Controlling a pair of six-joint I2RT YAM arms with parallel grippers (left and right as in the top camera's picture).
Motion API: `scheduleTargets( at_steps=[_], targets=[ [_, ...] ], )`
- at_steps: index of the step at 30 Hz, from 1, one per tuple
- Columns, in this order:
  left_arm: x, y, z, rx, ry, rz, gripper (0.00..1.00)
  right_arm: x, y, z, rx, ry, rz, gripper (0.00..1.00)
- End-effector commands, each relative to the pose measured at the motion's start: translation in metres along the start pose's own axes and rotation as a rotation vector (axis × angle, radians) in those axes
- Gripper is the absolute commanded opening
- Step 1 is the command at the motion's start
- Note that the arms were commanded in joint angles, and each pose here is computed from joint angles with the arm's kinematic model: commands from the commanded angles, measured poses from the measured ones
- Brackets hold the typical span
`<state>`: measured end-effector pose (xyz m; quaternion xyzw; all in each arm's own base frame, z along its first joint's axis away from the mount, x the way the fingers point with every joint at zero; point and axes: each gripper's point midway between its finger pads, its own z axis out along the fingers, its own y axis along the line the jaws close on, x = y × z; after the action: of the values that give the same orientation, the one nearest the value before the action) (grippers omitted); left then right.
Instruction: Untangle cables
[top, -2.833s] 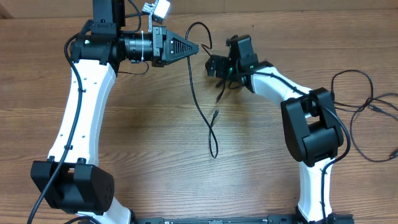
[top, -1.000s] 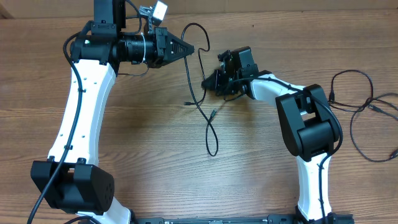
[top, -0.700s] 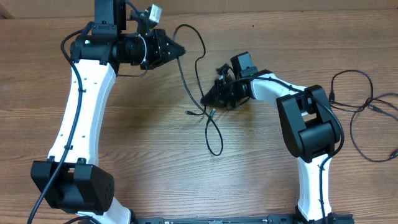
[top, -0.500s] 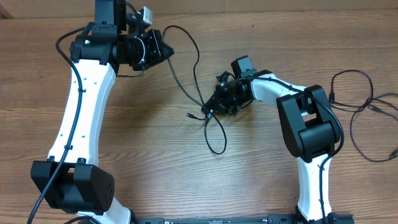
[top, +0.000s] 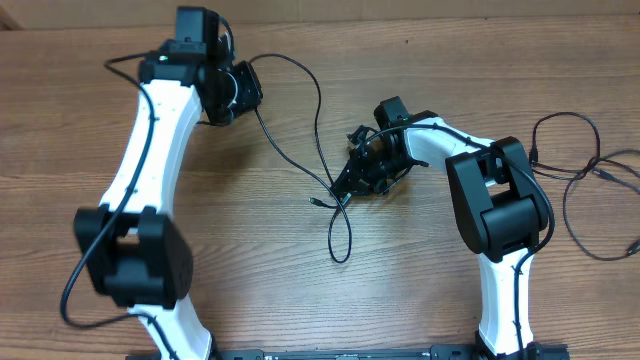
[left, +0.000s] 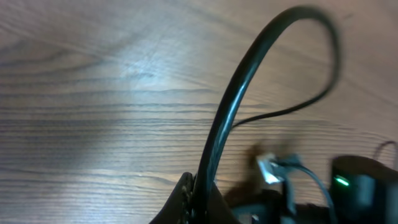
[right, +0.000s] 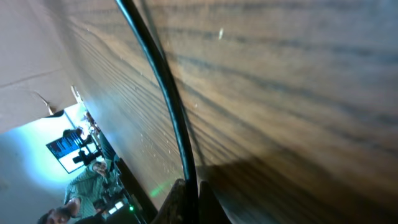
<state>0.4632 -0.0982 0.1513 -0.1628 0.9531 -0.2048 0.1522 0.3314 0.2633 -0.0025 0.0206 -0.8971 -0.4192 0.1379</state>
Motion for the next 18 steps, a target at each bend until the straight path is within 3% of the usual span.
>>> scheduleTargets(
  at_steps=[1,8,18],
  targets=[
    [0.001,0.009,0.021,-0.034,0.037,-0.026,0.04,0.030,-0.020,0.029,0.056,0.108,0.097,0.04],
    [0.013,0.034,0.057,-0.102,0.120,-0.031,0.11,0.035,-0.018,0.033,0.061,0.125,0.076,0.04],
    [0.020,0.071,0.061,-0.290,0.133,-0.023,0.18,0.039,0.002,0.019,0.066,0.105,0.034,0.04]
  ],
)
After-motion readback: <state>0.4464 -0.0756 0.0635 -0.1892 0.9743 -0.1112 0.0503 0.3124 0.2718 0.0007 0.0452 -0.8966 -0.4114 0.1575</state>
